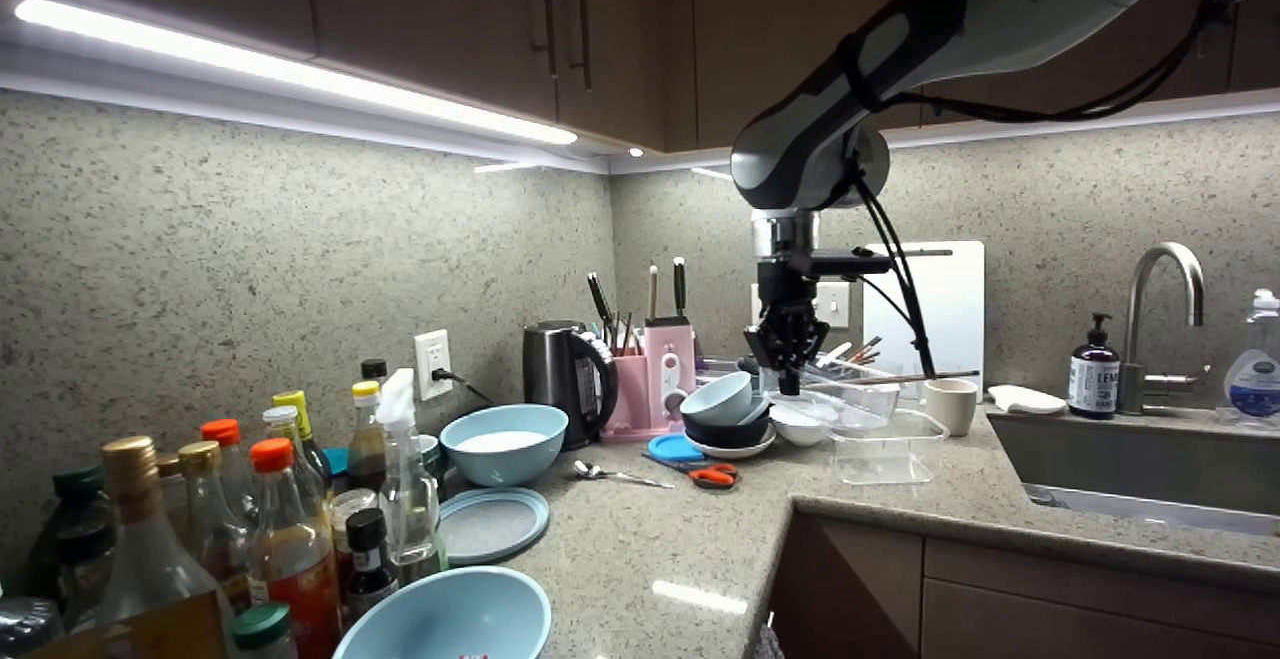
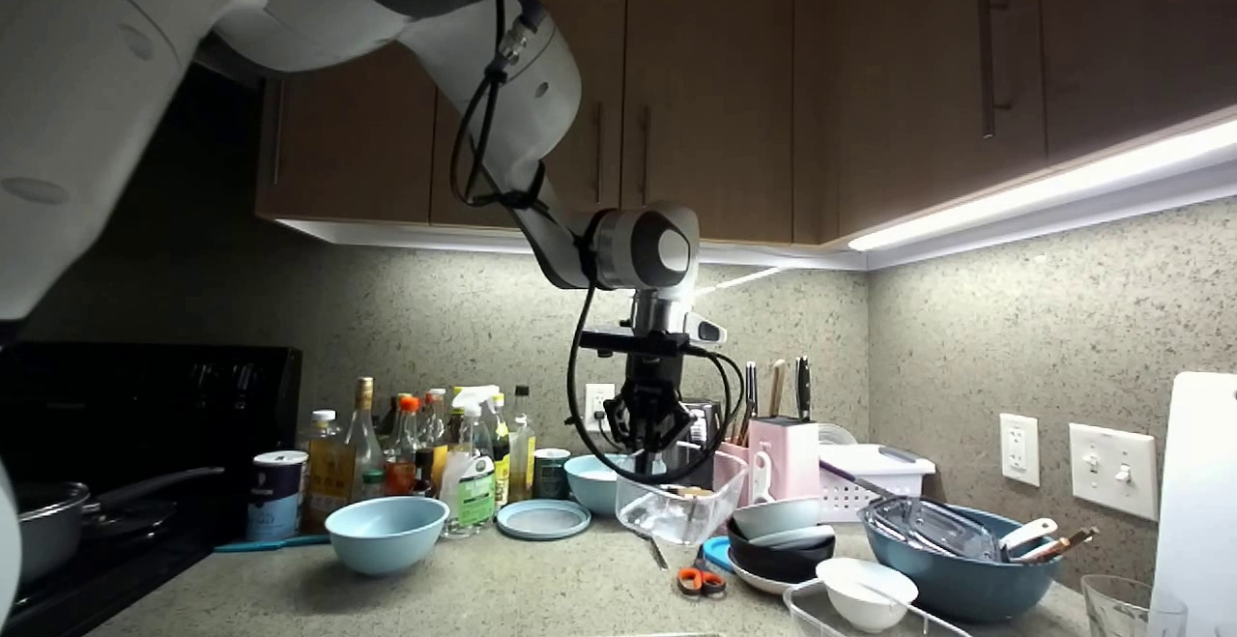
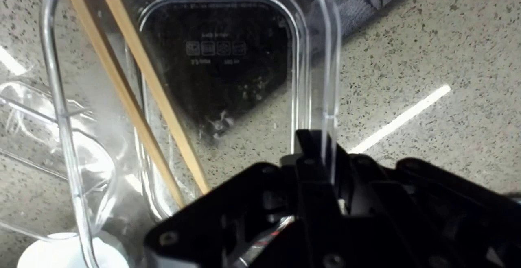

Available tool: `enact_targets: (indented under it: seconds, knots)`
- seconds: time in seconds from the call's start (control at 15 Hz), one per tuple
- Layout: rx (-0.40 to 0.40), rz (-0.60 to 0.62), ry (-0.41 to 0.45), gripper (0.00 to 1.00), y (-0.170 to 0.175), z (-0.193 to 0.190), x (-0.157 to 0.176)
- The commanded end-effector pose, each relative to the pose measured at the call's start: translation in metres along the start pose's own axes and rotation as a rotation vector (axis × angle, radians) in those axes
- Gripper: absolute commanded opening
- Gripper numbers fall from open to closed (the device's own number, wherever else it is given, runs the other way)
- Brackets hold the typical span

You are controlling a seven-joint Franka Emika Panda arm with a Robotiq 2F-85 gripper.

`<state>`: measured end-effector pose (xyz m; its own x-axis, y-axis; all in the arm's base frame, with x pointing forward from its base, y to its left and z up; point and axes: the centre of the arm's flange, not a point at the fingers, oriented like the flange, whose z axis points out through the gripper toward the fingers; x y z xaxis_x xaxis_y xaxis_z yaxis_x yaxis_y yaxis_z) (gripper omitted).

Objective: Stack up the containers on the table

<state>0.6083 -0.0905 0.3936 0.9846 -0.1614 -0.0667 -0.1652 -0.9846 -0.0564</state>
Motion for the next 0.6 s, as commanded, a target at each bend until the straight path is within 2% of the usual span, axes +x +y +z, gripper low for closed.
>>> enact_targets:
  seconds: [0.0, 0.07, 0.13, 0.4, 0.47, 0.53]
  knots:
    - [0.077, 0.152, 0.093, 0.02, 0.023, -0.003, -0.034]
    - [0.038, 0.078, 0.038, 0.02, 0.018, 0.0, -0.009]
    - [0.041, 0.091, 0.043, 0.07, 0.023, 0.0, -0.012]
    - [0.04, 0.083, 0.036, 0.07, 0.018, 0.004, -0.01]
    - [0.041, 0.104, 0.047, 0.02, 0.012, 0.004, -0.005]
    - [0.053, 0.144, 0.062, 0.02, 0.013, 0.003, -0.002]
